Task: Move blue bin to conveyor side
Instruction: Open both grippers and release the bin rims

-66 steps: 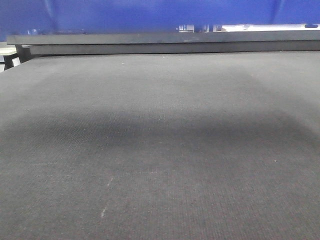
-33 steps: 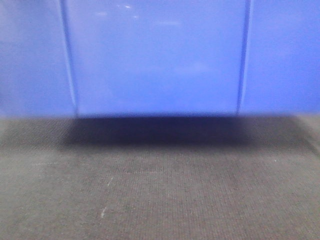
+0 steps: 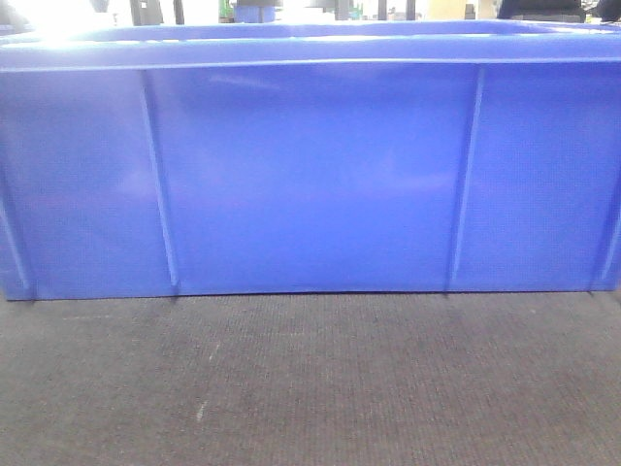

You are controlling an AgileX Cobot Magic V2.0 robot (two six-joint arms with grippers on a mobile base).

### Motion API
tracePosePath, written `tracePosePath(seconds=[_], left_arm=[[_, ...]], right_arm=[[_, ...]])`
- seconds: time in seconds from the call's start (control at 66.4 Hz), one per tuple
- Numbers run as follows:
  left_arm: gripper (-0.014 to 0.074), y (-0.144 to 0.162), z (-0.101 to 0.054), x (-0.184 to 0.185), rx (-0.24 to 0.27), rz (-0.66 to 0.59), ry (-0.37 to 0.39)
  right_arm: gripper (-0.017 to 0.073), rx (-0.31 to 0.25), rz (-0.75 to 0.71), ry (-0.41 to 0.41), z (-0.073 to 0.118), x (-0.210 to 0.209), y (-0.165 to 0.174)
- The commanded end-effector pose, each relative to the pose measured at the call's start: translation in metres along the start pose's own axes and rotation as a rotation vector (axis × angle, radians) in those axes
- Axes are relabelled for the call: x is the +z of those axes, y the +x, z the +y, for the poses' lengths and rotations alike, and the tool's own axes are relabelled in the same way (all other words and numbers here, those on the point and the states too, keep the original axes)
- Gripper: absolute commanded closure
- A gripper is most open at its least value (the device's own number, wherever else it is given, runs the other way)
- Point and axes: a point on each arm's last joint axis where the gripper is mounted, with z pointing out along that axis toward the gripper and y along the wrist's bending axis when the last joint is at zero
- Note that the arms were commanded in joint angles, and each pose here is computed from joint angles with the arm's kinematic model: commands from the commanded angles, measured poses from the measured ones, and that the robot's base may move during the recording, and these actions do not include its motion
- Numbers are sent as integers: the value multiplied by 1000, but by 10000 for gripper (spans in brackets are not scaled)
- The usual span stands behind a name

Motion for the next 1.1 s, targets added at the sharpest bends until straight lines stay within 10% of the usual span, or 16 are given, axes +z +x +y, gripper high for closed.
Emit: tracePosePath(seconds=[0.0,0.271,0.512,0.693,1.084], left_arm=[[-8,-6,2,-19,0,-54,4],[5,-4,11,-101,-10,-140,0],[353,45,19,-150,-7,-255,17],[624,105,25,-165,2,-343,37],[610,217,33,-171,24,-502,57]], right_arm=[[-12,-14,-56,-3,3,-20,-4],[119,-27,-162,-14,8,-97,8],[660,-51,-219,27,4,-141,55],[632,-49,-283,25,-1,-149,110],[632,-159,-544,47,-16,-135,255]])
